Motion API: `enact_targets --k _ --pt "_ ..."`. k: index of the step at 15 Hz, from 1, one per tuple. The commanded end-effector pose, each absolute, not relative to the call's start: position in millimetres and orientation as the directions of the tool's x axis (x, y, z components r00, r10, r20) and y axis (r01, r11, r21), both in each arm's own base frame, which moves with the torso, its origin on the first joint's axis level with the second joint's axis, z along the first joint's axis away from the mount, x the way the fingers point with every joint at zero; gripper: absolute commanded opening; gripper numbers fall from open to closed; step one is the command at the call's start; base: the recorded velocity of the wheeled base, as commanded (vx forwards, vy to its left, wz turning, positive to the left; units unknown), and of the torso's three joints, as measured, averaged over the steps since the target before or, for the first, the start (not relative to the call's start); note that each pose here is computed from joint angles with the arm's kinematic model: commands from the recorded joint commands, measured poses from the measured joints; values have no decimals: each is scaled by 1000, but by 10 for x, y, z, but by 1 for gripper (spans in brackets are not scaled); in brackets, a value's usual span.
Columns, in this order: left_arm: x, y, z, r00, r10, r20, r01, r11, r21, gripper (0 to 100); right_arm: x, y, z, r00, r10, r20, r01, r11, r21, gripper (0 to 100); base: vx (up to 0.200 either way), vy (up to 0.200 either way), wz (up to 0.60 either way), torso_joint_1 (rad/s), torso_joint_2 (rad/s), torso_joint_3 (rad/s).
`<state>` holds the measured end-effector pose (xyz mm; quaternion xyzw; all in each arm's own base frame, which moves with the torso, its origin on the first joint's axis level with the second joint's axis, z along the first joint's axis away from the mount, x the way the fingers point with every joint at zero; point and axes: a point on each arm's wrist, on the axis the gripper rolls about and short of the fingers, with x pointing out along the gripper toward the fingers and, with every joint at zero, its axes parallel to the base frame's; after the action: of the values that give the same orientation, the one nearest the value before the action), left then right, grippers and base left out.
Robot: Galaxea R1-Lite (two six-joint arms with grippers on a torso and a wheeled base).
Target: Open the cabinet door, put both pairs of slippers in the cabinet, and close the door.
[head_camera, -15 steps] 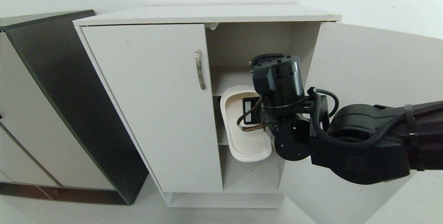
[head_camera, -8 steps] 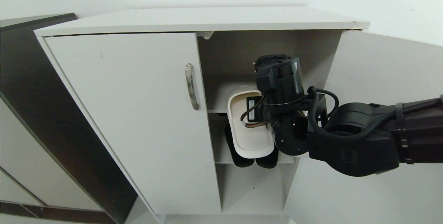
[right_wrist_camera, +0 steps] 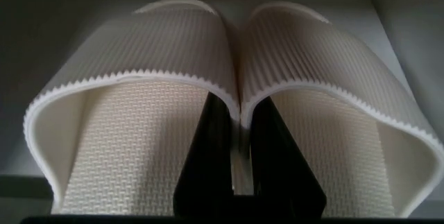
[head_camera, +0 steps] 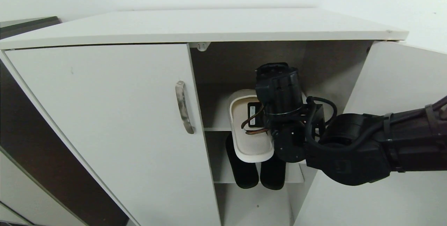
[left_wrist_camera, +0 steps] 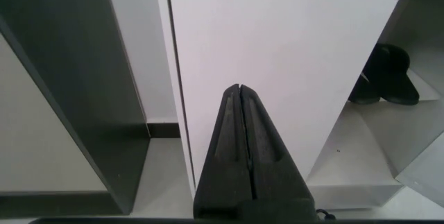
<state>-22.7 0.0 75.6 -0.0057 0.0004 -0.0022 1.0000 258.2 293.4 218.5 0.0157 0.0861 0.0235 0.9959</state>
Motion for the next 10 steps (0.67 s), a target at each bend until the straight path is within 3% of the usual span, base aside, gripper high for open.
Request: enact_targets --k 1,10 --pt "-227 0 757 1000 -5 0 5 1000 -12 0 2582 2933 2078 982 50 -181 -48 999 17 0 0 0 0 0 0 0" --pt "-227 1 757 1000 -3 0 3 1000 -12 0 3156 2986 2183 994 -3 -110 4 1000 6 0 0 0 0 0 0 0"
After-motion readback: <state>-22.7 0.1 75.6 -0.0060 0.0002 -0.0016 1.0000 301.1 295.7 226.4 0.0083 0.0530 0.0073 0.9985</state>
